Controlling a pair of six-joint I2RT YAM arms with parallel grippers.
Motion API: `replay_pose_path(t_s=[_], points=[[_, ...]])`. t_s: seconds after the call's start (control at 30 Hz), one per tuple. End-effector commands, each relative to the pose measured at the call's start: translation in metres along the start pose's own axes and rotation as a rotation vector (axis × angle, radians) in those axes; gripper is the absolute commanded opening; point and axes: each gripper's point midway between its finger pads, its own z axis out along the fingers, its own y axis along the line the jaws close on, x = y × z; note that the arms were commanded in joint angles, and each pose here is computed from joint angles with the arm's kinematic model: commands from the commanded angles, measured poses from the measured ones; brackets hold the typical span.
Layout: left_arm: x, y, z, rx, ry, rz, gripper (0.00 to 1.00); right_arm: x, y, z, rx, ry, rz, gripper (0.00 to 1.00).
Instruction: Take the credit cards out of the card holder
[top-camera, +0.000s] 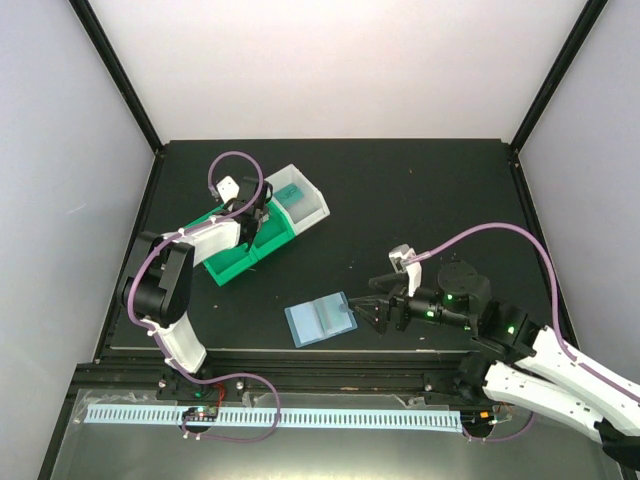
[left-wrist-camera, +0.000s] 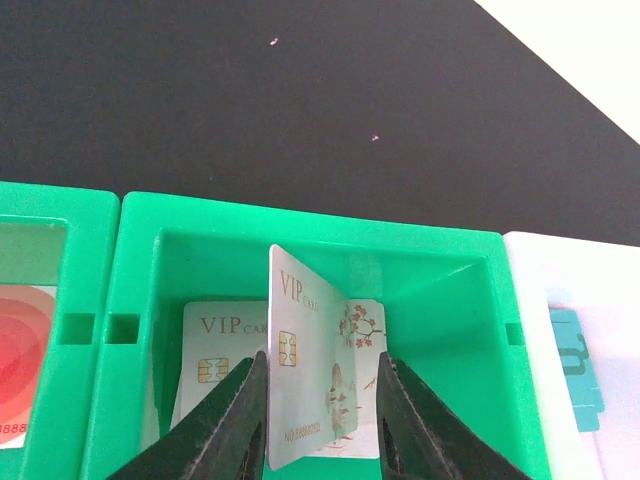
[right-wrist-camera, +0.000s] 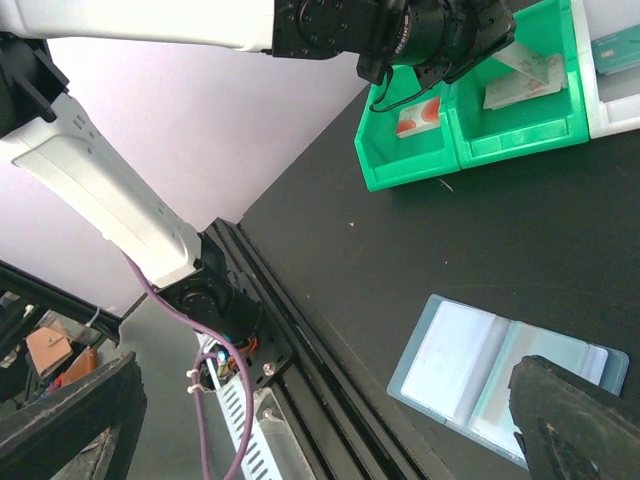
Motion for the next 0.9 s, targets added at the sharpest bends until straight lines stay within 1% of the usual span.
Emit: replay_pose_path(t_s=[0.0,0.1,0.47,0.57,0.7,0.77,0.87], points=[[-0.011,0.0,0.002,-0.034,-0.03,-0.002,0.32,-0.004,-0.004,-0.005,0.026,-0.028,-0.023,1.0],[-0.015,0.001,0.0,-0.048,-0.038,0.007,0.34,-0.007,-0.006,-0.008,0.047,-0.03,-0.035,1.0],[-0.022,-0.008,-0.008,-0.026,-0.029,0.024,0.51,-0.009,-0.007,-0.014,0.06,-0.049,-0.043,1.0],[-0.024,-0.013,-0.012,-0.003,-0.02,0.03,0.54,-0.009,-0.006,-0.015,0.058,-0.053,-0.041,1.0],[-0.029,-0.031,-0.023,0.067,0.017,0.084,0.62,-0.008,-0.012,-0.016,0.087,-0.053,-0.022,1.0],[-0.032,-0.04,-0.031,0.114,0.037,0.12,0.7,-0.009,-0.017,-0.017,0.111,-0.066,-0.016,1.0],[-0.031,-0.053,-0.047,0.192,0.088,0.193,0.78,-0.011,-0.026,-0.019,0.159,-0.088,-0.012,1.0]])
